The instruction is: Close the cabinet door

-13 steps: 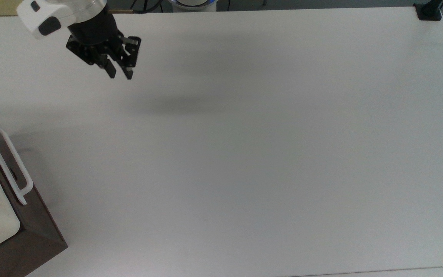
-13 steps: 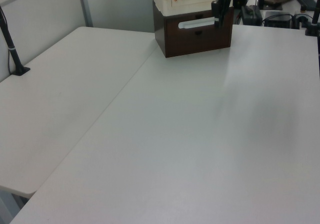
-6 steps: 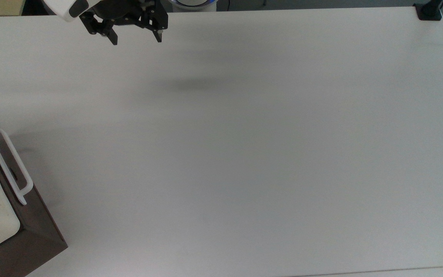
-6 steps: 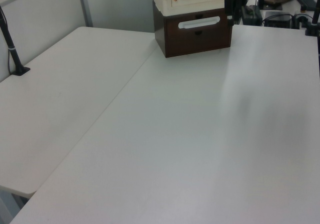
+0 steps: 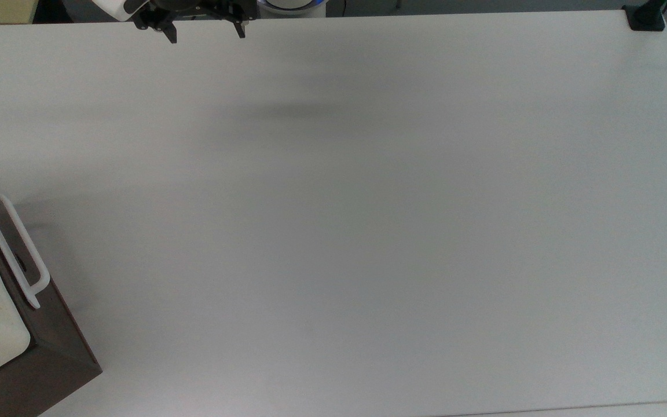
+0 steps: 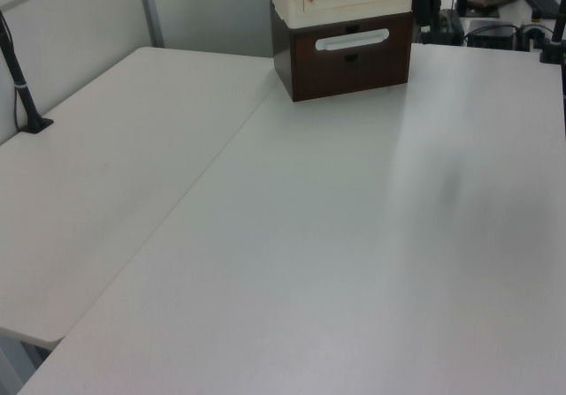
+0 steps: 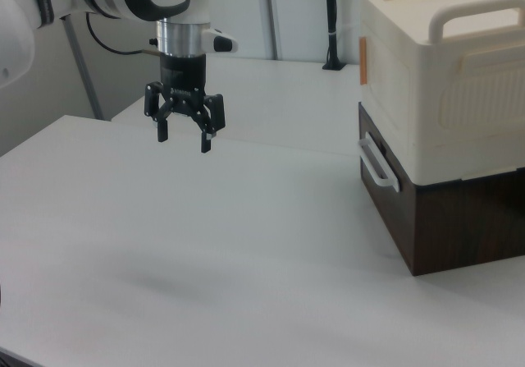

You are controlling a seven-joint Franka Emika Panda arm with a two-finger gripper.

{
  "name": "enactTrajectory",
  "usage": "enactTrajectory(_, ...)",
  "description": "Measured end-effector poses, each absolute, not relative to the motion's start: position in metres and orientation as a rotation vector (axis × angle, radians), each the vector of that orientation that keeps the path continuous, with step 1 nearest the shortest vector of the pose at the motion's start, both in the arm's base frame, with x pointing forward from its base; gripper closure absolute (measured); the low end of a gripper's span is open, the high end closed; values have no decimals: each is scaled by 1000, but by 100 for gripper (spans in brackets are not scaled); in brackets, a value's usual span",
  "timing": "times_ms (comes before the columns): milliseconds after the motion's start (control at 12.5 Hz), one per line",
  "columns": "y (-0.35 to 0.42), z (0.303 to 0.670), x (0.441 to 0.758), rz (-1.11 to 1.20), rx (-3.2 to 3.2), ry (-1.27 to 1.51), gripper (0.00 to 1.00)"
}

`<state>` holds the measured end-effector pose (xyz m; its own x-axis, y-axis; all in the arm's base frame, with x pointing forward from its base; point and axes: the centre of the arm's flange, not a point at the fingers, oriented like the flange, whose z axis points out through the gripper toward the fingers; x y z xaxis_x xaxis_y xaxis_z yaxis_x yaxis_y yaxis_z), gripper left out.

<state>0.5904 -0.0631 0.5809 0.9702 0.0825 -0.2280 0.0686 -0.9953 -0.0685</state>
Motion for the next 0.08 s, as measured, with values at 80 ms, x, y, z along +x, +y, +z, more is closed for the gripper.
enactTrajectory(80, -64, 582, 592, 335, -3066, -115, 0)
